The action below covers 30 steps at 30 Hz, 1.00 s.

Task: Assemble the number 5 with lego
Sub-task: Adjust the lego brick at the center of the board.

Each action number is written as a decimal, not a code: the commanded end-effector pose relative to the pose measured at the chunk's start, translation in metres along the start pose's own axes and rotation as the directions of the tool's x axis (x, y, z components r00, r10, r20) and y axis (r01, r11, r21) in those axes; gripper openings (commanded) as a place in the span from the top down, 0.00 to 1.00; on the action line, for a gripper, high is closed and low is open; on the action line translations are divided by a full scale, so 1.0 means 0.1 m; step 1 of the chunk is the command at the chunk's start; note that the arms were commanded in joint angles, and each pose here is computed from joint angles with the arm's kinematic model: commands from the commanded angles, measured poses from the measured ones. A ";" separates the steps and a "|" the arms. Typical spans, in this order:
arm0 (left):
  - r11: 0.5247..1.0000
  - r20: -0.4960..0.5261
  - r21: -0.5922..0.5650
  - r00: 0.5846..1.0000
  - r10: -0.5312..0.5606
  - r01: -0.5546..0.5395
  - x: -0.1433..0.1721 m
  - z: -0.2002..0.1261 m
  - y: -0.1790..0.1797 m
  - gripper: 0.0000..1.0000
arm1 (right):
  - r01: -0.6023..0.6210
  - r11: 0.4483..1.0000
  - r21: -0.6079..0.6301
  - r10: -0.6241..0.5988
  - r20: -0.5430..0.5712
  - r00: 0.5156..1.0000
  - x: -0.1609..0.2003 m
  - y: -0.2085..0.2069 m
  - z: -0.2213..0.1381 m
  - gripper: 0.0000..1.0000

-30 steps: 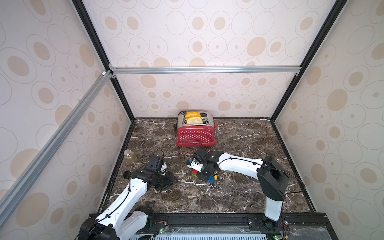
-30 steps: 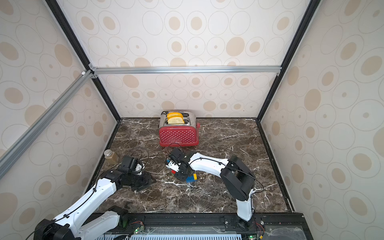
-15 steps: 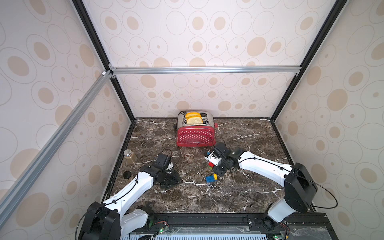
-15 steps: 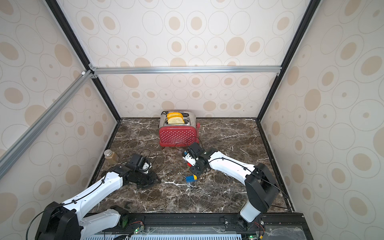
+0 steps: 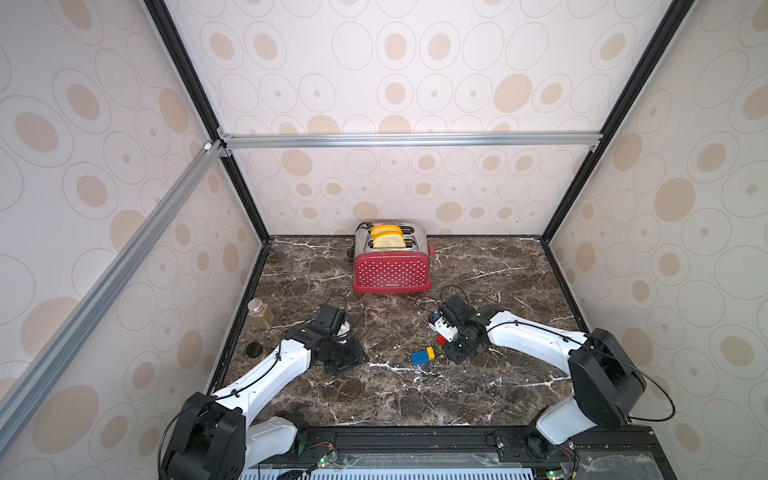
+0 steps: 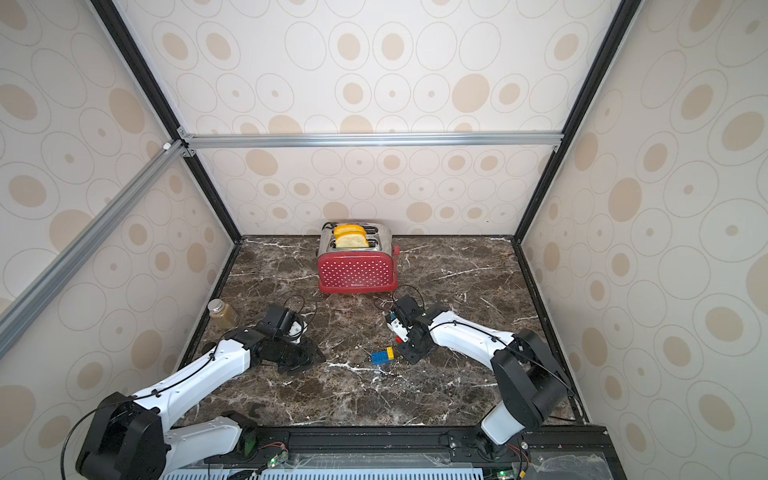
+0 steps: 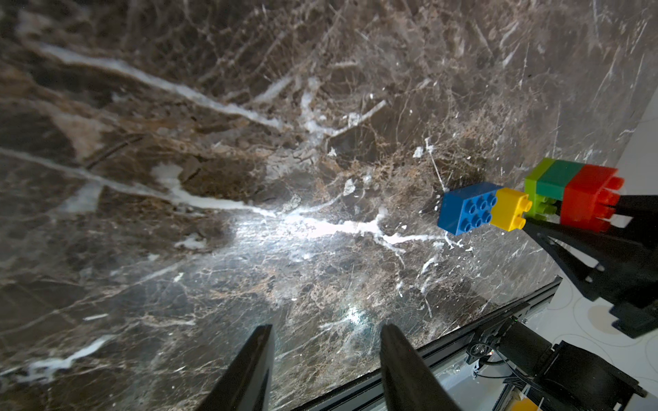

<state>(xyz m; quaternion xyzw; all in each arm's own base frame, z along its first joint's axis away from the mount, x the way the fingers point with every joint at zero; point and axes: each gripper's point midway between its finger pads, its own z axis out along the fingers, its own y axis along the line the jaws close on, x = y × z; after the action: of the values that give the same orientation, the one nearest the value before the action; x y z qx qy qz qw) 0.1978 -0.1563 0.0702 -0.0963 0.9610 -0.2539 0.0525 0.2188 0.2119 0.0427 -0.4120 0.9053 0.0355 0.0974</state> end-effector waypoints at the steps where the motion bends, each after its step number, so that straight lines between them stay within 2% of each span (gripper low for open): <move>1: 0.999 0.030 0.009 0.999 0.038 -0.038 -0.08 -0.05 -0.09 0.49 | -0.027 0.999 -0.034 0.027 -0.004 1.000 0.01 0.06 0.05 0.65; 13: 1.000 0.029 -0.004 0.999 0.028 -0.028 -0.07 -0.02 -0.04 0.49 | -0.007 0.996 -0.084 0.004 -0.037 0.999 0.20 0.33 0.02 0.65; 24: 1.000 0.033 -0.014 0.999 0.025 -0.024 -0.03 -0.04 0.01 0.49 | 0.068 0.987 -0.146 -0.071 -0.016 0.997 0.09 0.65 -0.04 0.66; 30: 1.000 0.041 -0.017 0.999 0.025 -0.025 -0.01 -0.07 0.03 0.49 | 0.078 0.988 -0.130 -0.079 -0.004 0.997 0.05 0.66 -0.06 0.65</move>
<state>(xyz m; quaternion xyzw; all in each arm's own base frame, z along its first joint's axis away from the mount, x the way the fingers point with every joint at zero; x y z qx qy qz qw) 0.2006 -0.1537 0.0740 -0.0954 0.9607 -0.2511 0.0706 0.1642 0.2484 0.0414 -0.4552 0.8833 0.0901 0.0670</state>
